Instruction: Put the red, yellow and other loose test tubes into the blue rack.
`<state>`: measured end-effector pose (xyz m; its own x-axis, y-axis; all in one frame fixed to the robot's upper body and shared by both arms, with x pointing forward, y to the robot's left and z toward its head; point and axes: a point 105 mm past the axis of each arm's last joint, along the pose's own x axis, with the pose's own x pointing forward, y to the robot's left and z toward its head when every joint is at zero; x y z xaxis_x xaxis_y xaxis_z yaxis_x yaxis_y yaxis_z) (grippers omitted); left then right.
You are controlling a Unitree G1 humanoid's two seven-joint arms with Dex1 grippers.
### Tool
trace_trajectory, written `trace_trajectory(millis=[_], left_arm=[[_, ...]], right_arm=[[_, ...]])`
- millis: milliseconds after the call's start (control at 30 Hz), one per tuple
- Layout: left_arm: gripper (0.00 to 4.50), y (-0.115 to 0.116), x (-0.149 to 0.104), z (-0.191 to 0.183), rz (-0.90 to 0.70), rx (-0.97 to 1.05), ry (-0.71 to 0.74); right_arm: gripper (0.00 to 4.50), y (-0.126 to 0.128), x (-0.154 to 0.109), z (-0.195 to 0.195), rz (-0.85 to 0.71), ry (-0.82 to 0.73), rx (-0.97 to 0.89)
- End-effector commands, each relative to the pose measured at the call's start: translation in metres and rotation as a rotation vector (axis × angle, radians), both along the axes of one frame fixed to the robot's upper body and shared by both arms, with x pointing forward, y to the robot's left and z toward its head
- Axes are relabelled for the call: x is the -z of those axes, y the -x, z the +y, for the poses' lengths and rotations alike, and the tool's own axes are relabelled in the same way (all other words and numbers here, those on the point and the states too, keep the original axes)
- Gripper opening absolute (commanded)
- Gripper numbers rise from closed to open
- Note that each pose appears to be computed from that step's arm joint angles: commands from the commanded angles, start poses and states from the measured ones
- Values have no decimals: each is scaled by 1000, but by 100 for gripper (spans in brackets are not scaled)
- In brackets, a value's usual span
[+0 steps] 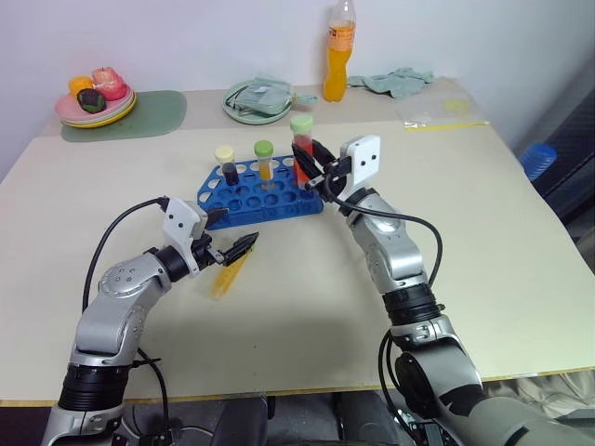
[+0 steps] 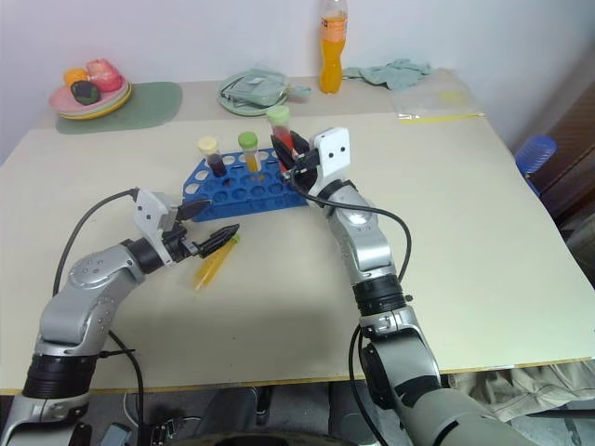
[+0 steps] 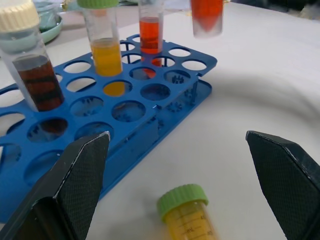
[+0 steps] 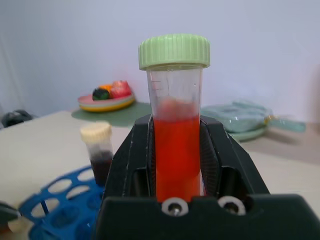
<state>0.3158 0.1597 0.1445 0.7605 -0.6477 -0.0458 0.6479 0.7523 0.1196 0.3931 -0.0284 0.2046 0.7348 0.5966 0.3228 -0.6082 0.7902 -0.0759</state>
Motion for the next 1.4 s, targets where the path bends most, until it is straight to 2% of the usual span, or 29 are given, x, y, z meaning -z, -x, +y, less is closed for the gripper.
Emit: trace_trajectory(millis=[33,433,1233,1267,1400], left_arm=[[450,4,-8,3,-30,-7,-2],[450,9,0,9,0,-23,-21],[450,11,-1,2,-2,-30,-5],[450,11,-1,2,-2,-31,-5],[450,10,-3,5,-2,-50,-2]], right_arm=[[71,1,-5,5,-54,-8,-8],[71,-19,13,3,-29,24,43],[71,-15,31,16,-40,-25,20],[176,-14,30,16,-42,-35,12],[366,-14,16,7,-90,-72,45]])
